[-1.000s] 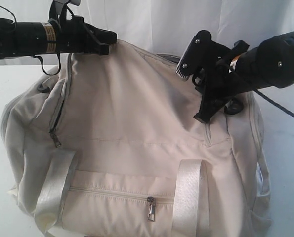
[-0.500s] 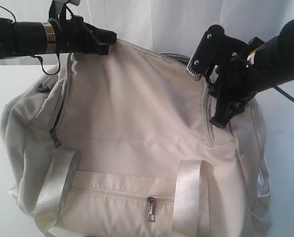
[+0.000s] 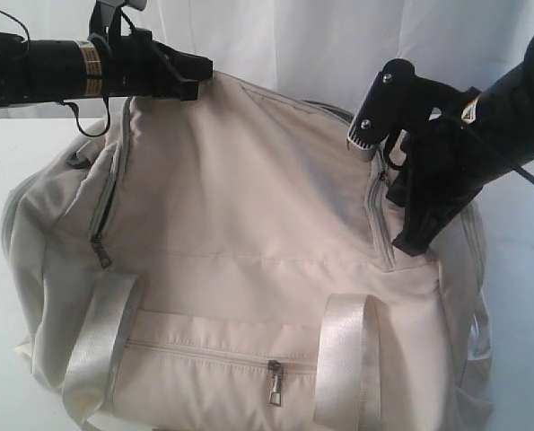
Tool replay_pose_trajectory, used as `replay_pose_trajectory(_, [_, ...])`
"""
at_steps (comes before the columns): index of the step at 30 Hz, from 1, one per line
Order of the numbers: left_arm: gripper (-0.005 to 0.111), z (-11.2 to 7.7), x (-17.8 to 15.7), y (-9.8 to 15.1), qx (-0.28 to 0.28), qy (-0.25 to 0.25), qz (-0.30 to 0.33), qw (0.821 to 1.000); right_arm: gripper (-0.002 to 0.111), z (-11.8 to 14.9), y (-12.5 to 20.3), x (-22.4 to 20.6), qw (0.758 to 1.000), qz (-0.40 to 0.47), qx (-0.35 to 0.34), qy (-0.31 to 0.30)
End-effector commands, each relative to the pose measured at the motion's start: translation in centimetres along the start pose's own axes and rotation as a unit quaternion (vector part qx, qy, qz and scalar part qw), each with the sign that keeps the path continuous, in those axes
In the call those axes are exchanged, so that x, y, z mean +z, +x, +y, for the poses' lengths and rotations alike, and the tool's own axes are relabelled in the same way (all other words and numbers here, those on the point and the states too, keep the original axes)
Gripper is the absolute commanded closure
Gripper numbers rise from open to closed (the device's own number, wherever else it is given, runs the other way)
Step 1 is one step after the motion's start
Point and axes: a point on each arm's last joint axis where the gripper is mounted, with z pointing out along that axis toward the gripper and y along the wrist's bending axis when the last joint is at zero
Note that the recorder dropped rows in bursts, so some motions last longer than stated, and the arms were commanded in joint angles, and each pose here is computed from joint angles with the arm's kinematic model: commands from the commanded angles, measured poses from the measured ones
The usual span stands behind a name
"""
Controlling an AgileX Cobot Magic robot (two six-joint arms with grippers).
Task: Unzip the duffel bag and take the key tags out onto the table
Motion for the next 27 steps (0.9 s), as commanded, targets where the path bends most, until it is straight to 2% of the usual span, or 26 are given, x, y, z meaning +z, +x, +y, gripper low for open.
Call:
replay_pose_trajectory(1, [0.107, 0.2, -0.4, -0.9, 0.003, -0.012, -0.010, 1.000, 0.108, 0.9, 0.1, -0.7, 0.998, -0.002, 0.009, -0.058])
replay_pose_trajectory(6, [0.107, 0.2, -0.4, -0.9, 0.003, -0.012, -0.010, 1.000, 0.108, 1.9, 0.1, -1.5, 0.994, -0.008, 0.015, -0.107])
replay_pose_trajectory(14, [0.107, 0.2, -0.4, -0.9, 0.003, -0.013, -0.010, 1.000, 0.108, 3.2, 0.4, -4.8, 0.989, -0.018, 0.022, -0.146])
replay_pose_trajectory(22, [0.107, 0.3, -0.4, -0.9, 0.001, -0.021, -0.008, 1.000, 0.108, 5.5, 0.9, -8.8, 0.973, -0.033, 0.027, -0.228])
replay_pose_trajectory(27, [0.107, 0.4, -0.4, -0.9, -0.003, -0.022, -0.010, 1.000, 0.108, 5.8, 1.2, -9.2, 0.972, -0.032, 0.039, -0.231])
